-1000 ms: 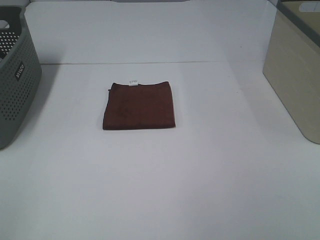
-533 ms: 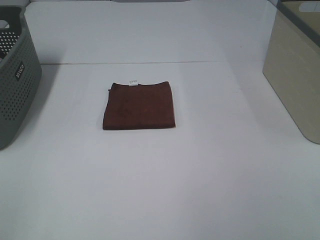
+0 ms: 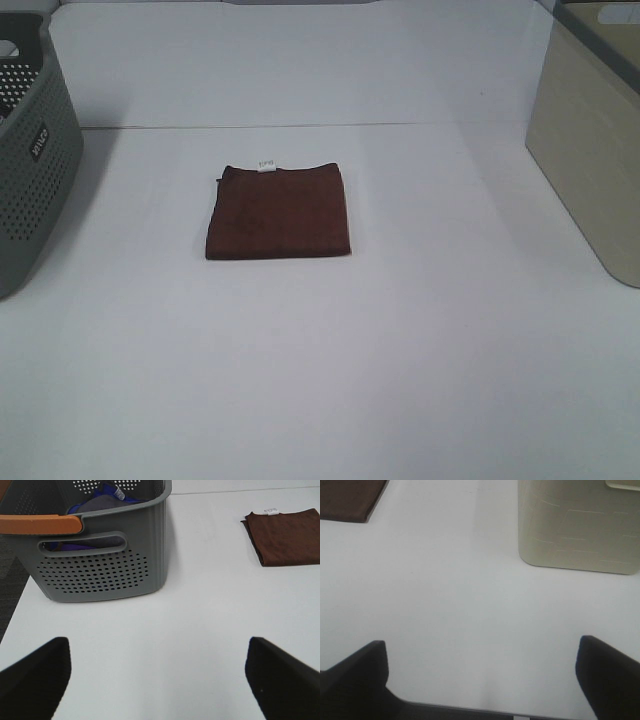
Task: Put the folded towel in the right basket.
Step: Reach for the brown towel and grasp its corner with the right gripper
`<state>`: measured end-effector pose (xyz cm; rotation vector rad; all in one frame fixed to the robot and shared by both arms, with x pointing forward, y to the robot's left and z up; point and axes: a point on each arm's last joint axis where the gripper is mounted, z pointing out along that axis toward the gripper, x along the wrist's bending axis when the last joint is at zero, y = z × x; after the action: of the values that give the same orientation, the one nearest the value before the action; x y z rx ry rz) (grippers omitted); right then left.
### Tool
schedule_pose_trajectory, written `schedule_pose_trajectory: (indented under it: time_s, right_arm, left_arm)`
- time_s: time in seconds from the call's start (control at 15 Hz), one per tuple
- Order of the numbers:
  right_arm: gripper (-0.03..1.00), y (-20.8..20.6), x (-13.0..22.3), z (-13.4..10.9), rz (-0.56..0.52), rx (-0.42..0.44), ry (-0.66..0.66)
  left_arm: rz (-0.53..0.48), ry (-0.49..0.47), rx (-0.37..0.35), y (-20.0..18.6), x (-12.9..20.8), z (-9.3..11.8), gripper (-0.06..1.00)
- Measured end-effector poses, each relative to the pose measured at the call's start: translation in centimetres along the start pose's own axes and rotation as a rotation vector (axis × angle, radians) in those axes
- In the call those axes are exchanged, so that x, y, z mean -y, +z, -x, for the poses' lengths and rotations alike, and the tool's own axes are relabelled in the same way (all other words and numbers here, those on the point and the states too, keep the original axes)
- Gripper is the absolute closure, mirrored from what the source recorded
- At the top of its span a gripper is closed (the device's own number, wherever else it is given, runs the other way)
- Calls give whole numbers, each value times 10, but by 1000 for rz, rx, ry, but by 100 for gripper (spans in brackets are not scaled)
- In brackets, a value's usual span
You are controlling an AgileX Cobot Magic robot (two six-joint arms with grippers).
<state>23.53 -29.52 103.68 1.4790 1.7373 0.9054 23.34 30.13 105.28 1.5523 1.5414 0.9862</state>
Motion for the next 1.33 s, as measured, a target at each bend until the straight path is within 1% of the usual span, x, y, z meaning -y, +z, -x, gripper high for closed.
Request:
schedule_pose_trajectory:
  time_s: [1.33]
  right_arm:
    - [-1, 0, 0, 0, 0, 0, 0]
  left_arm:
    - [0, 0, 0, 0, 0, 0, 6]
